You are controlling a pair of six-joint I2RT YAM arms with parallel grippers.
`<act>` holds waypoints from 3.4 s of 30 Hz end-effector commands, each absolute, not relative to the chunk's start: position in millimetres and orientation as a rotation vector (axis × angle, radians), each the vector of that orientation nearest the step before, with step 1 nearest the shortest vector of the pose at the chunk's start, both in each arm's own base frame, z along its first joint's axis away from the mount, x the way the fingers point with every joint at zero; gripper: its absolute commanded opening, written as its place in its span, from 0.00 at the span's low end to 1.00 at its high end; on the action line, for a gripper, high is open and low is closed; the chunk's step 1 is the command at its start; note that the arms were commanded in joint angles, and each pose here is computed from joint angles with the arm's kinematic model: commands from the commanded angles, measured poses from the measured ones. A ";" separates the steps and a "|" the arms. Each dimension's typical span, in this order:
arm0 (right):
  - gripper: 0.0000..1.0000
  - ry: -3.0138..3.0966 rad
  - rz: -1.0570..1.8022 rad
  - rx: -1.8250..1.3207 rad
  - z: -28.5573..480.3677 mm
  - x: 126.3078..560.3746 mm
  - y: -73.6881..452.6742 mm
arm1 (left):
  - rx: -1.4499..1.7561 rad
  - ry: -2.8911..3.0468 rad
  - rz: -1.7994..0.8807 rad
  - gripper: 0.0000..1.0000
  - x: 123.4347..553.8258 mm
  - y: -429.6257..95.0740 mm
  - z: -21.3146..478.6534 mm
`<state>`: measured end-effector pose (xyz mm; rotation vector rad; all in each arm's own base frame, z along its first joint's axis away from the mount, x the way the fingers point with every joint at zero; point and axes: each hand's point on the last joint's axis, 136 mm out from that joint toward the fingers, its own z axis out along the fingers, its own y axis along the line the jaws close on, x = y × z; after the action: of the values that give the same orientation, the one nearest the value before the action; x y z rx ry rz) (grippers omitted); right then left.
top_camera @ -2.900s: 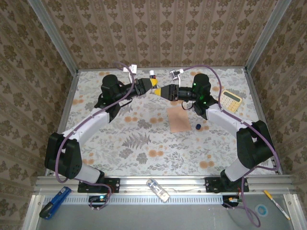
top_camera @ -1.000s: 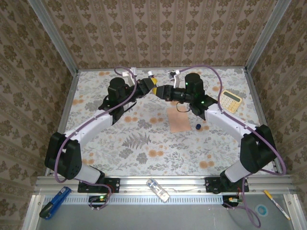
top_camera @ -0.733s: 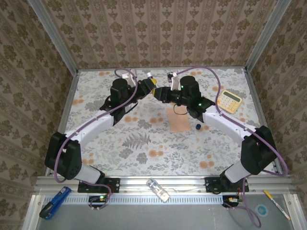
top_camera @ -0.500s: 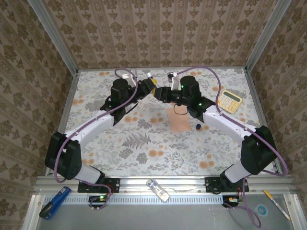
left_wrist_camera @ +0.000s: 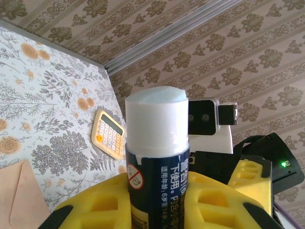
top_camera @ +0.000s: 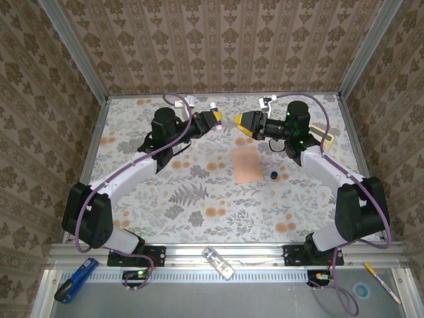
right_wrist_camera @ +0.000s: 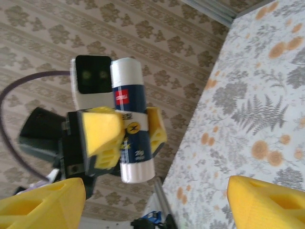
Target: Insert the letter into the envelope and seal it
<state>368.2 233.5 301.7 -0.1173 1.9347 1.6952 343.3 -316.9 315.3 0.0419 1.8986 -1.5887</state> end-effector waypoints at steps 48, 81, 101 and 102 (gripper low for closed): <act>0.24 1.750 1.900 -0.317 335.4 358.3 282.2 | 0.192 1.677 -1.794 0.00 334.5 -326.7 361.7; 0.19 2.154 0.810 -0.327 280.6 365.8 294.0 | 0.236 1.779 -1.710 0.00 323.5 -355.5 353.0; 0.46 2.109 1.006 -0.236 296.1 359.3 279.2 | 0.250 1.777 -1.715 0.00 323.3 -355.1 353.4; 0.51 2.115 1.110 -0.225 298.9 358.6 272.5 | 0.251 1.777 -1.712 0.00 323.9 -353.7 353.5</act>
<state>367.9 273.0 273.4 -0.2036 2.1676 0.8280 348.1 -342.0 318.5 0.1066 1.8699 -1.6272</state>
